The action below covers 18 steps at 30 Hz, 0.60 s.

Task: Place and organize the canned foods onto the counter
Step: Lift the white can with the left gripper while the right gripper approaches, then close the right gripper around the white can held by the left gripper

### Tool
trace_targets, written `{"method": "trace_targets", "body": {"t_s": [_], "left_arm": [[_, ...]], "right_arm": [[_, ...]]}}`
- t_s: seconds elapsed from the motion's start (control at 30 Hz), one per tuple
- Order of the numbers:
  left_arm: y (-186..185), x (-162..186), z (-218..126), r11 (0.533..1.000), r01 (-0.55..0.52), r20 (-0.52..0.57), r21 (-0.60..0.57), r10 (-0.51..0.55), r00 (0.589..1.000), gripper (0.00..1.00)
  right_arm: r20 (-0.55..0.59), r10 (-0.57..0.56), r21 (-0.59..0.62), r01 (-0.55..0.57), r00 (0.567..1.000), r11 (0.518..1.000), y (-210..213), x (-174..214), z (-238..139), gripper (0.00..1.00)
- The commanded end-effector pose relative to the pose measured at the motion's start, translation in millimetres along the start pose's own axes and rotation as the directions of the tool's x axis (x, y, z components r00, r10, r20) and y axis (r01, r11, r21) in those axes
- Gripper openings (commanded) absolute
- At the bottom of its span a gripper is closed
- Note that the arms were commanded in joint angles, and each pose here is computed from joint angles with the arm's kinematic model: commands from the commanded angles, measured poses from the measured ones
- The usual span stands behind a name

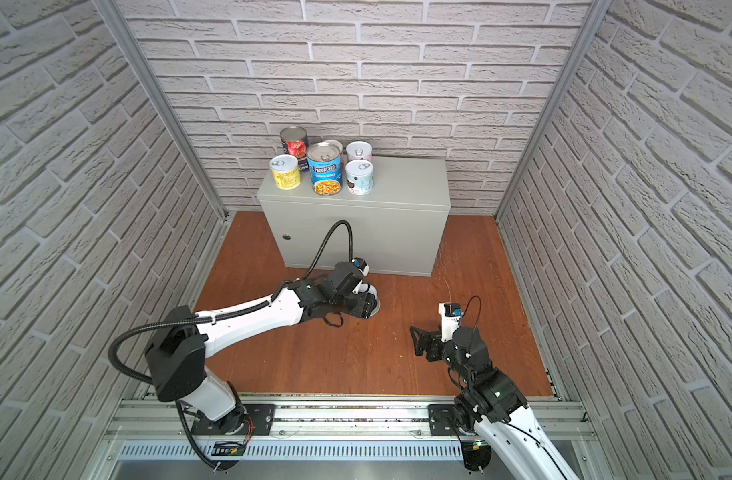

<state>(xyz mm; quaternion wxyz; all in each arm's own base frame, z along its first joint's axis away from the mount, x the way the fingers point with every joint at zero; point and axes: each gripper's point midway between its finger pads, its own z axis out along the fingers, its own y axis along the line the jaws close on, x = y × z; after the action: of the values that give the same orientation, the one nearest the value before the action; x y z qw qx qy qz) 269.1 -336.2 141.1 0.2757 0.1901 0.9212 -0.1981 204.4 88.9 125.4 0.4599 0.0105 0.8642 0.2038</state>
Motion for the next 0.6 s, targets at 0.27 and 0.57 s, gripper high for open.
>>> {"method": "trace_targets", "body": {"t_s": [0.27, 0.57], "left_arm": [[39, -17, -31, 0.997, 0.08, 0.103, -0.013, -0.078, 0.992, 0.61], [55, -14, -43, 0.994, 0.106, 0.116, -0.027, -0.102, 0.988, 0.61]], "right_arm": [[0.016, 0.039, -0.149, -0.036, 0.999, 0.988, 28, -4, 19, 0.92], [0.033, -0.079, -0.228, 0.084, 0.996, 0.97, 77, -24, 24, 0.91]]}}
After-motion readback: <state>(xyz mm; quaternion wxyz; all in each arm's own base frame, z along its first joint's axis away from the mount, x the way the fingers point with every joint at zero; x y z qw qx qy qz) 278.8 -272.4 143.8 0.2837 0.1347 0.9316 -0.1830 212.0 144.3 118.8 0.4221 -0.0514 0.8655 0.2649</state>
